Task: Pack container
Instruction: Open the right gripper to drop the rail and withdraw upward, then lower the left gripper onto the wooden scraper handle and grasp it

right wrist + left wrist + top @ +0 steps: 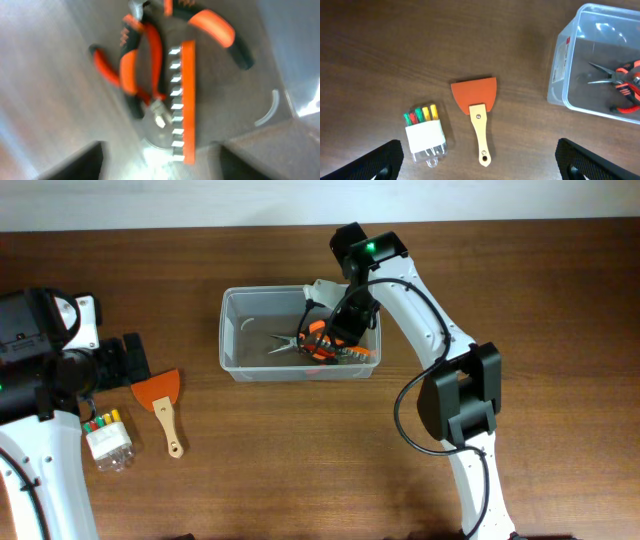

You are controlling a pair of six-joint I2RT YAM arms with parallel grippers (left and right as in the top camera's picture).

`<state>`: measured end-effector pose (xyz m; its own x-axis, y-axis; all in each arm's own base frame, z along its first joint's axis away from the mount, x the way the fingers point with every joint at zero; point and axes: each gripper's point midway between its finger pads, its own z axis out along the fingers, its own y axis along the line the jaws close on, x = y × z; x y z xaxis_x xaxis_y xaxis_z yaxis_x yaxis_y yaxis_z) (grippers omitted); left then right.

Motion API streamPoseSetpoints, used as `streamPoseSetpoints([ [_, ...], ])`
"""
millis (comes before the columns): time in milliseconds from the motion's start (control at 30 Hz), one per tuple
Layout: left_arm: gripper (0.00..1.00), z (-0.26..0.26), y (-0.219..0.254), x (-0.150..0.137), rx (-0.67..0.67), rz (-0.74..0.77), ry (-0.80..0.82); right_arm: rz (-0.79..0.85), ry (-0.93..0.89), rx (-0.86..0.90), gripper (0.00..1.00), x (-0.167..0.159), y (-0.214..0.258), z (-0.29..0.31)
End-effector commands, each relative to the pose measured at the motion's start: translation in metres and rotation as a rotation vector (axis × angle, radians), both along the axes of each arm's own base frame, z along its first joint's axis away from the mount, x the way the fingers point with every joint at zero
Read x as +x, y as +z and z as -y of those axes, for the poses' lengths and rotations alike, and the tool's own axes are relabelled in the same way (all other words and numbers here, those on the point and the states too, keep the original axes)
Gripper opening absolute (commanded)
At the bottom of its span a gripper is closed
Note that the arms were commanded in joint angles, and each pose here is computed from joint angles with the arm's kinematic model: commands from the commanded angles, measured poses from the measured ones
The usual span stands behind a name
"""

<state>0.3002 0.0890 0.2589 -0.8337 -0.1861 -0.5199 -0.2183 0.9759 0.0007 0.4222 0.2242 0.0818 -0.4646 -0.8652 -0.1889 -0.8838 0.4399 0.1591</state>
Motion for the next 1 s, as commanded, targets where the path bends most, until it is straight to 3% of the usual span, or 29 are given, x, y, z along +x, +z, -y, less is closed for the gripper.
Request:
streamPoseSetpoints([
  [0,0.99,0.001,0.004,-0.007,-0.005,-0.012,0.009,0.181,-0.078,0.094,0.98,0.006,0.099,0.005],
  [167,0.99,0.013,-0.003,-0.036,-0.055,-0.101,0.056,0.356,-0.18,0.141,0.99,0.004,0.184,0.049],
  [267,0.99,0.02,-0.001,-0.059,-0.009,-0.134,0.091,0.432,-0.318,0.171,0.99,0.002,0.224,0.089],
  [400,0.99,0.037,0.006,-0.089,0.033,-0.107,0.065,0.474,-0.474,0.18,0.99,0.001,0.247,0.135],
  [567,0.99,0.055,-0.001,-0.13,0.004,-0.073,0.045,0.45,-0.589,0.162,0.99,0.003,0.243,0.172],
  [733,0.99,0.056,-0.027,-0.125,-0.017,-0.106,0.066,0.409,-0.601,0.145,0.99,0.004,0.227,0.176],
  [967,0.99,0.06,-0.082,-0.082,-0.112,-0.297,0.126,0.367,-0.602,0.13,0.99,0.005,0.209,0.176],
])
